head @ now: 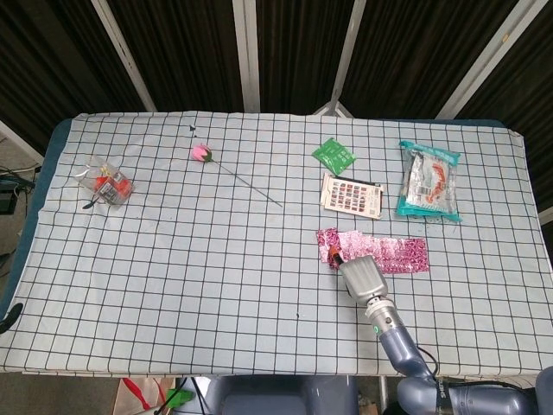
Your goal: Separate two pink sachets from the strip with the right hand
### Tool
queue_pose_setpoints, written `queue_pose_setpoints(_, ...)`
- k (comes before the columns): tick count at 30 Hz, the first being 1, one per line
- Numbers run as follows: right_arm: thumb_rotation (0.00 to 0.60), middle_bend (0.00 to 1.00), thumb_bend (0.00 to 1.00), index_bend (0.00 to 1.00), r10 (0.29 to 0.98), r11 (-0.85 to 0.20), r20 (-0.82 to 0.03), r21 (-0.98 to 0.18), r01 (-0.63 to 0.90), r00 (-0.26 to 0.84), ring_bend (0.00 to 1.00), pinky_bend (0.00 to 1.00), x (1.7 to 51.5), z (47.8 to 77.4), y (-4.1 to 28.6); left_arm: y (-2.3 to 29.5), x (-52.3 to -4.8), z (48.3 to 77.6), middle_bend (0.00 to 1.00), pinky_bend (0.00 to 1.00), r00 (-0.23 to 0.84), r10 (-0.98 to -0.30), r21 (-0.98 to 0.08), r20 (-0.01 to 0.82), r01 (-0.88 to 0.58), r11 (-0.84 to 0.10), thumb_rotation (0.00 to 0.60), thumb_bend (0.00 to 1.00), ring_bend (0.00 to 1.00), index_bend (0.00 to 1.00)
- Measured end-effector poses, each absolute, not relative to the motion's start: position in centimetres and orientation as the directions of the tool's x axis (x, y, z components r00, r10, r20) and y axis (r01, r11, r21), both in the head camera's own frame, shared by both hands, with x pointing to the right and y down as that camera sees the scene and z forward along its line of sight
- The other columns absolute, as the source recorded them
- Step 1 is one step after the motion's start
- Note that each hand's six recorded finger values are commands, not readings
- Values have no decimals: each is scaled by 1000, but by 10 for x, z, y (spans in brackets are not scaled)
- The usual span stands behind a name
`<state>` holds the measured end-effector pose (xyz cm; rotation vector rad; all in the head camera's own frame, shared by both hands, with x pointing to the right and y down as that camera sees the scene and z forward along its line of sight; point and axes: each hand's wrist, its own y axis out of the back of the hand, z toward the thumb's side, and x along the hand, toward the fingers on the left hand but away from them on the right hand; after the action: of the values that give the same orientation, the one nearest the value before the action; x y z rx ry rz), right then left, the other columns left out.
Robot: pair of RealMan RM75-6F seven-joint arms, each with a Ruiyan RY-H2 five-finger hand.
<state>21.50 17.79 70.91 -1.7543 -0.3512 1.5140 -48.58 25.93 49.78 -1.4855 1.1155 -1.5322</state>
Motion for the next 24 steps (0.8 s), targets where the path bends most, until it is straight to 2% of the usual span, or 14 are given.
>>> queue_pose_setpoints(24,600,799,839,126,626,-660,-725,-689,-300,287,799,656,188,710,190,259,-488,496,46,119,-82,-925,-927,372,-82,-365,600,379,0,181)
